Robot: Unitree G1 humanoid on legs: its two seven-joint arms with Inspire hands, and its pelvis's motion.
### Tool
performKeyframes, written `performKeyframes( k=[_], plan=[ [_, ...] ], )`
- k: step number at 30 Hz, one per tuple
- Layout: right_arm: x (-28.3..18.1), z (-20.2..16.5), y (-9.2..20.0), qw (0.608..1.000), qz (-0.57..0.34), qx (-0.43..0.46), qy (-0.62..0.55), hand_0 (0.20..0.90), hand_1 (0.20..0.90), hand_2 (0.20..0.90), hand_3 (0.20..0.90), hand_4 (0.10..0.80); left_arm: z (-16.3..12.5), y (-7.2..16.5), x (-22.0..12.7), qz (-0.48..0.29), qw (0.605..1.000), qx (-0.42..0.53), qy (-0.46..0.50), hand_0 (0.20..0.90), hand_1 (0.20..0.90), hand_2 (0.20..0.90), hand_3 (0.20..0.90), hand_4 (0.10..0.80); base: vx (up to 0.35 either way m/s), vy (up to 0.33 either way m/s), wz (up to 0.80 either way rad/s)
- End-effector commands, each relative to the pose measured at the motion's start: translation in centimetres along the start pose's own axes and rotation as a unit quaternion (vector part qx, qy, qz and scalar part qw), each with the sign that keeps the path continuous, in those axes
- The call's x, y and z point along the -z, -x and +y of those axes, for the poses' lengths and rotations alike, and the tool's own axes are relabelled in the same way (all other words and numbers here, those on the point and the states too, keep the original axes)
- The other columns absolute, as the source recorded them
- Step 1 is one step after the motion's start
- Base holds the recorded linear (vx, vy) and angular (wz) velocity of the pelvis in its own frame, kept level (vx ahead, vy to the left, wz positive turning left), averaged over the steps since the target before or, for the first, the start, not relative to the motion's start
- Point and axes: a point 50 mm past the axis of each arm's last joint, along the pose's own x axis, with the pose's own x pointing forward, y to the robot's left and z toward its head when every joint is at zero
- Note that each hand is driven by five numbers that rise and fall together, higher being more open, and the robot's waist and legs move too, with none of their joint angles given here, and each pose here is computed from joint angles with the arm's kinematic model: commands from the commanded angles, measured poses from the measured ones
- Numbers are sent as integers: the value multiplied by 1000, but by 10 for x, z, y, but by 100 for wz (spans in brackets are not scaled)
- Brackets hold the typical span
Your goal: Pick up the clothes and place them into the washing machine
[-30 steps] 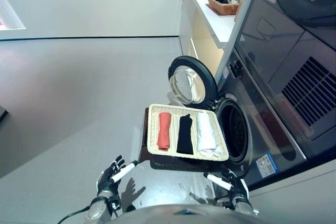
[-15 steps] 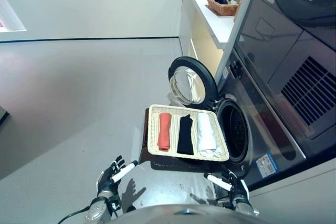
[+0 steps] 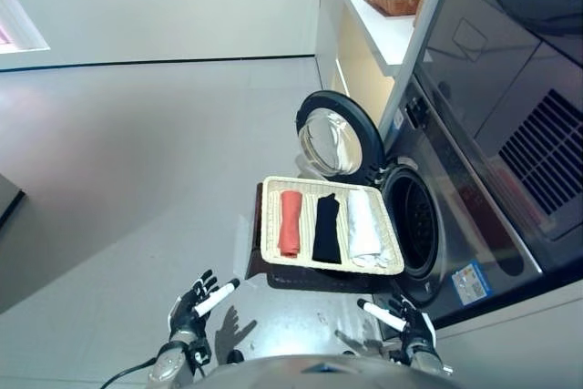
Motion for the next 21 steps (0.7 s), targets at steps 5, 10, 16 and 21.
performKeyframes(
  k=[5,10,16,21],
  plan=[
    [-52,14,-15,996,-91,-14,-18,900,900,900,900,800,-7,-14,-54,-109,994,26,-5,900,900,900,900,800,42,58,-4],
    [-54,7,-16,995,-91,0,-34,900,900,900,900,800,-10,-15,-56,-114,993,34,-12,900,900,900,900,800,61,96,-10],
    [-54,4,-16,995,-92,3,-42,900,900,900,900,800,-13,-17,-69,-129,990,46,-35,900,900,900,900,800,-1,216,6],
    [-53,5,-16,994,-89,3,-55,900,900,900,900,800,-9,-20,-73,-132,990,34,-34,900,900,900,900,800,141,67,16]
  ],
)
